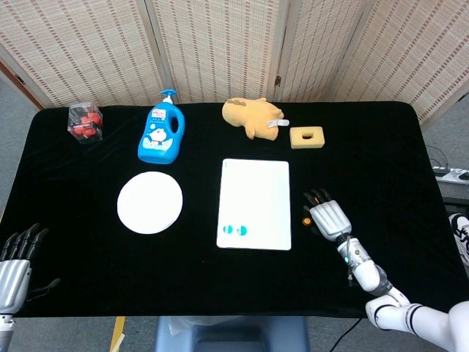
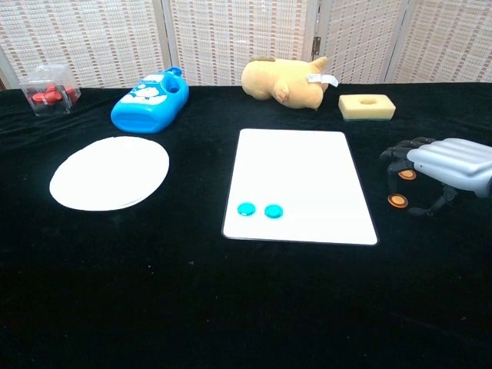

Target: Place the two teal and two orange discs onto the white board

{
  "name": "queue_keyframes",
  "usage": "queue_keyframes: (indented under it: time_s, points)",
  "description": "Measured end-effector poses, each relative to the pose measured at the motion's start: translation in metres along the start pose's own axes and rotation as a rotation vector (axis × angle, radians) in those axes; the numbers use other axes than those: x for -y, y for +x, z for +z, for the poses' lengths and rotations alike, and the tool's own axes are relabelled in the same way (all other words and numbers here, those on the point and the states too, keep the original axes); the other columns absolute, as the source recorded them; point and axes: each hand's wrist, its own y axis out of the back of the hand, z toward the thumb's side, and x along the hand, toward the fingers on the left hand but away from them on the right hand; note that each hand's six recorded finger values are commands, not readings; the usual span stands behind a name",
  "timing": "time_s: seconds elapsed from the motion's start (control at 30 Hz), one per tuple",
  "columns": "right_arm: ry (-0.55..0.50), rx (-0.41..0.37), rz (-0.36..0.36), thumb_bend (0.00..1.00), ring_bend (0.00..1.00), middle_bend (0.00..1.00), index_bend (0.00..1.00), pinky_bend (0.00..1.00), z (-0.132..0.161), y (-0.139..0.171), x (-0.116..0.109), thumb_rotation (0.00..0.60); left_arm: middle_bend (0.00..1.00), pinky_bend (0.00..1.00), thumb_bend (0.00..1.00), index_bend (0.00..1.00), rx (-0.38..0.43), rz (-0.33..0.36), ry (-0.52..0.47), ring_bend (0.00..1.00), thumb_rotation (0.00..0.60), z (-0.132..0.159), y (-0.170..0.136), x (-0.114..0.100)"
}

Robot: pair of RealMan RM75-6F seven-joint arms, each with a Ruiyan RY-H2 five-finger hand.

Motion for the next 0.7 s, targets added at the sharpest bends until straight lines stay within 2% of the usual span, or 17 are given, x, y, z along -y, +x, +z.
queue_keyframes:
  time_s: [0.23,0.47,0.7]
  points:
    - [0.005,-0.003,0.005,0.25,0.0,0.08,0.43,0.0,0.003,-0.003,0.0,0.6,0.0,0.0,0.13,0.0,0.0,-0.002,-0.001,0.07,0.6,0.0,0.0,0.001]
    - [0.001,-0.003,0.006,0.25,0.0,0.11,0.48,0.0,0.004,-0.005,0.0,0.6,0.0,0.0,0.13,0.0,-0.004,-0.002,0.0,0.07,0.6,-0.002,-0.001,0.001]
    - [-0.029,-0.021,-0.016,0.26,0.0,0.12,0.5,0.0,0.008,-0.001,-0.01,0.6,0.0,0.0,0.13,0.0,-0.006,0.0,0.0,0.07,0.6,-0.003,-0.001,0.0]
